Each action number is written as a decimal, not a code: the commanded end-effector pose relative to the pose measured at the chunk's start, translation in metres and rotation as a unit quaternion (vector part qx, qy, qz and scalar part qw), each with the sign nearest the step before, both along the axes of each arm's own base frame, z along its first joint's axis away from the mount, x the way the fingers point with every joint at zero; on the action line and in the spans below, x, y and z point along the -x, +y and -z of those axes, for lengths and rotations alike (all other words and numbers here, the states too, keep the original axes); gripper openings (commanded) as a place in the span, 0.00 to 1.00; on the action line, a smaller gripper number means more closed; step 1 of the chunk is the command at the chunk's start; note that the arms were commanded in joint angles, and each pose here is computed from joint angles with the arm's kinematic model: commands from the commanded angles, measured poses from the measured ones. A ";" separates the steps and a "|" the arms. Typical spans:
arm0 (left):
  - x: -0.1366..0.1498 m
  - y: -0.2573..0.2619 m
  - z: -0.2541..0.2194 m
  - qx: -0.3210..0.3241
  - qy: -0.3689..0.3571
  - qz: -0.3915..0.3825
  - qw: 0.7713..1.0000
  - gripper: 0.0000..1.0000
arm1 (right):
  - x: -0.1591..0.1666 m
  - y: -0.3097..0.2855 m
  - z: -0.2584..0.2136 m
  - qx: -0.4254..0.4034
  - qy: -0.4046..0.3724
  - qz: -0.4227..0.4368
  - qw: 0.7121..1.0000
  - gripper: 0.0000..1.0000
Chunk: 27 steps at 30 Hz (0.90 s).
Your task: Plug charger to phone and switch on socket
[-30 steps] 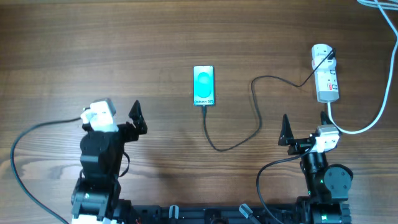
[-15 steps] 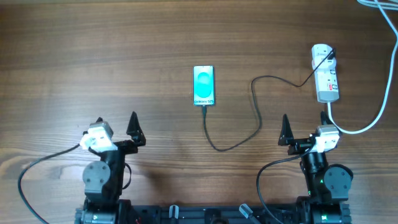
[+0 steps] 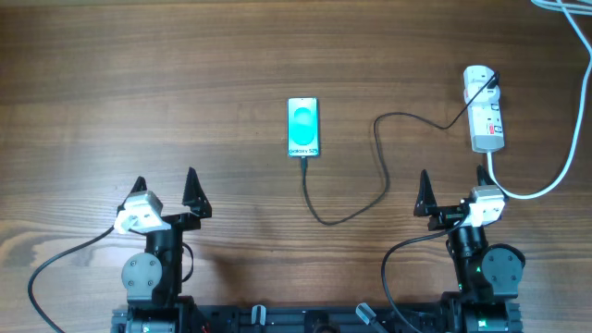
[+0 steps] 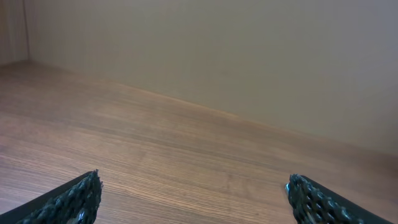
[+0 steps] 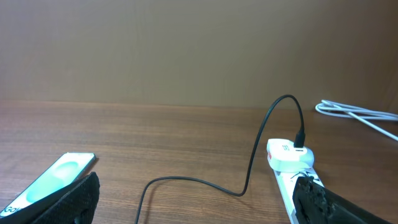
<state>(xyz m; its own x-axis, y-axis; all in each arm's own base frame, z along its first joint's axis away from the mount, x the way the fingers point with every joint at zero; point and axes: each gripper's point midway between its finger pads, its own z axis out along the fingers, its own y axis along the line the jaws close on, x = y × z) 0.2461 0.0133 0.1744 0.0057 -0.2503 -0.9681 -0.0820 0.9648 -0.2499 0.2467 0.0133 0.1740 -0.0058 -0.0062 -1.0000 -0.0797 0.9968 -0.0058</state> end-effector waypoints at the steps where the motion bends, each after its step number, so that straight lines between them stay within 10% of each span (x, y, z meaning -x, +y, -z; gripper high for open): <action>1: 0.000 0.001 0.004 -0.054 0.006 0.001 0.999 1.00 | 0.000 0.000 -0.002 0.009 -0.005 0.002 1.000 1.00; 27: 0.000 0.001 0.016 -0.103 0.034 0.009 0.994 1.00 | 0.000 0.000 -0.002 0.009 -0.005 0.002 1.000 1.00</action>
